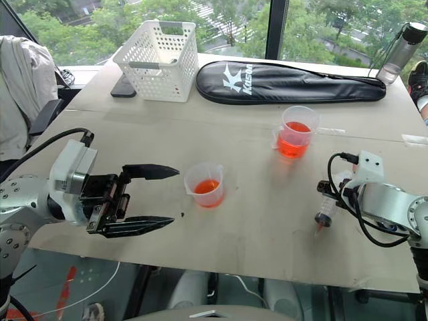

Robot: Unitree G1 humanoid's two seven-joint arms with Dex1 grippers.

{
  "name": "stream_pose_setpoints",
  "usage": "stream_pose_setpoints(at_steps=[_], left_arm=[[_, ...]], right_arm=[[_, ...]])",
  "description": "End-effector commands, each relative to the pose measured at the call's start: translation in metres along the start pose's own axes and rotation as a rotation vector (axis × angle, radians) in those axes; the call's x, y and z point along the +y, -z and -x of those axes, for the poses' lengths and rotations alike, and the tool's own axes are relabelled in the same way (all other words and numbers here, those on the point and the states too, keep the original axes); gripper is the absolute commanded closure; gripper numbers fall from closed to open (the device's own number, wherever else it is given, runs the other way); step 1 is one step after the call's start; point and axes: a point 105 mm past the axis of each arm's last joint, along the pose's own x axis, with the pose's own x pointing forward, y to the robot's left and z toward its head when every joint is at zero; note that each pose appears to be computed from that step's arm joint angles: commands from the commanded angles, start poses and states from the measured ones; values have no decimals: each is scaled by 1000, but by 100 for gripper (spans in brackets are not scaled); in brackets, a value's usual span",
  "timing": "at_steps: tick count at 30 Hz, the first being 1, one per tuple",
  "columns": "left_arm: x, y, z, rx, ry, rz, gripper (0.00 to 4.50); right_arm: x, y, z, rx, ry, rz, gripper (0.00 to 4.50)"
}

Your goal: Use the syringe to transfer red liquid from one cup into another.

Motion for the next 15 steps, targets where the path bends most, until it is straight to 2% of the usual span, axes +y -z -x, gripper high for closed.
stream_pose_setpoints(at_steps=[1, 4, 7, 9, 15], left_arm=[[-4, -9, -1, -8, -5, -44, 3], [-4, -10, -2, -9, -14, -47, 0], [-4, -11, -4, -12, -16, -51, 0], [-4, -12, -5, -15, -17, -52, 0], [-3, -13, -9, -29, -17, -48, 0]], right_arm=[[0, 0, 0, 11, 9, 9, 0], [-4, 6, -3, 46, -2, 22, 91], [-14, 14, -4, 99, -20, 67, 239], [-18, 16, -3, 110, -18, 82, 296], [-16, 9, 11, 74, -88, 154, 297]])
